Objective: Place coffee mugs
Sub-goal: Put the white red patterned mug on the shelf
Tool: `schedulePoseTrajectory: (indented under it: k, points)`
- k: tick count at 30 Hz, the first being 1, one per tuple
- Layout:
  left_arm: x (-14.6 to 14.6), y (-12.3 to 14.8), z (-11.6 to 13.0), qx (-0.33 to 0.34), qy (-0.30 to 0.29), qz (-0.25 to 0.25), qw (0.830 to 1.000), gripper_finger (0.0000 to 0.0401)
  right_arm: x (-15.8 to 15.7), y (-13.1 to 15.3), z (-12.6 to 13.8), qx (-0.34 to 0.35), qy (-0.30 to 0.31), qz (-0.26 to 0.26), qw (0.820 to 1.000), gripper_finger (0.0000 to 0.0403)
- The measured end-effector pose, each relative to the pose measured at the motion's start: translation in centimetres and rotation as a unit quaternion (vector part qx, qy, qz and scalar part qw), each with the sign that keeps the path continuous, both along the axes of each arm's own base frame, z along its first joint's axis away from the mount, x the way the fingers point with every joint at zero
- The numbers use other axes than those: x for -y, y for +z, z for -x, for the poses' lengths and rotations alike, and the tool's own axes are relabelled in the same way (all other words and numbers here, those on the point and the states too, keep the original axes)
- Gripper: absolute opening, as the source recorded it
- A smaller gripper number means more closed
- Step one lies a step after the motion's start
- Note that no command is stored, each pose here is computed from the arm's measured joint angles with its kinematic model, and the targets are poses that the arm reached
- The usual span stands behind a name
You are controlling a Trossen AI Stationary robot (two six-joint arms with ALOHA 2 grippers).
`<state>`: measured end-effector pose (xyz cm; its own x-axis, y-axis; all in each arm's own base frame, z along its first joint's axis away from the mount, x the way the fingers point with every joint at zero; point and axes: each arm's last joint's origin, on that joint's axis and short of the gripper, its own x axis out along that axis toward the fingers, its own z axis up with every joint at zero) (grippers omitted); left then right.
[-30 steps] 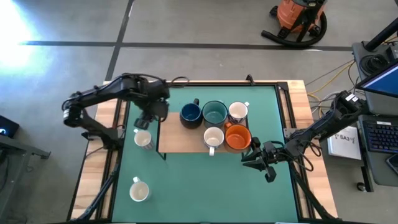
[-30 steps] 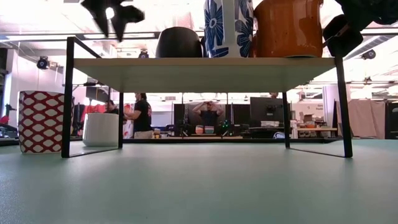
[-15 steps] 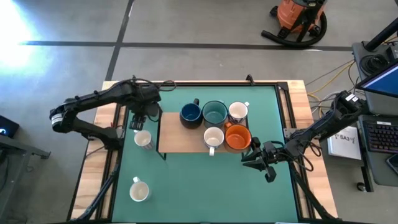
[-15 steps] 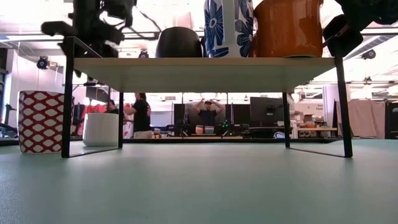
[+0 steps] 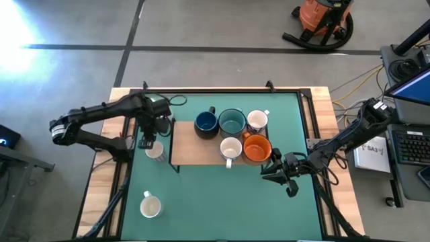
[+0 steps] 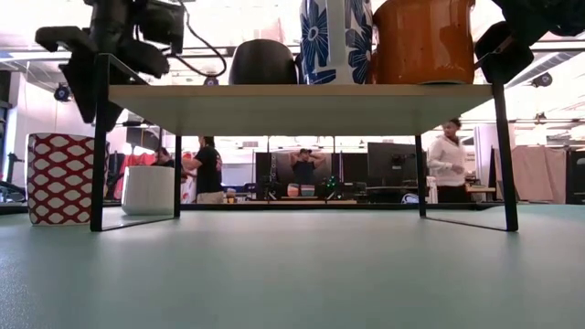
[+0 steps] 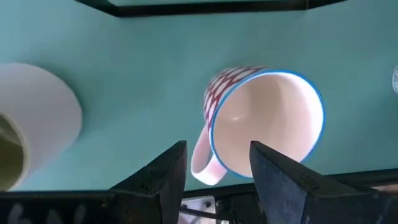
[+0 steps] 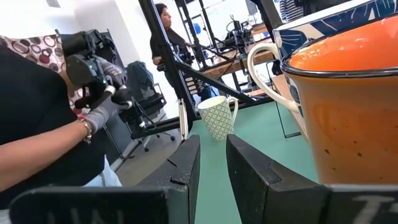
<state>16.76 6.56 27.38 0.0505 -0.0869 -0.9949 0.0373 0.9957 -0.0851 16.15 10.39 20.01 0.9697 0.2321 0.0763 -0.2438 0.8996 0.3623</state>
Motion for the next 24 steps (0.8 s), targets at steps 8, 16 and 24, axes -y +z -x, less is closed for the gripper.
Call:
schedulePoseTrajectory:
  k: [8,16,24]
  points:
    - [0.0,-2.7,-0.3,0.010,0.021,0.006,1.000,0.0158,0.0,0.0,0.0,0.000,0.000,0.000,1.000,0.0068]
    - [0.2,-4.1,0.0,-0.002,0.038,0.018,0.999,0.0158,0.0,0.0,0.0,0.000,0.000,0.000,1.000,0.0068]
    - [0.2,-5.4,0.4,-0.013,0.049,0.016,0.999,0.0140,0.0,0.0,0.0,0.000,0.000,0.000,1.000,0.0068]
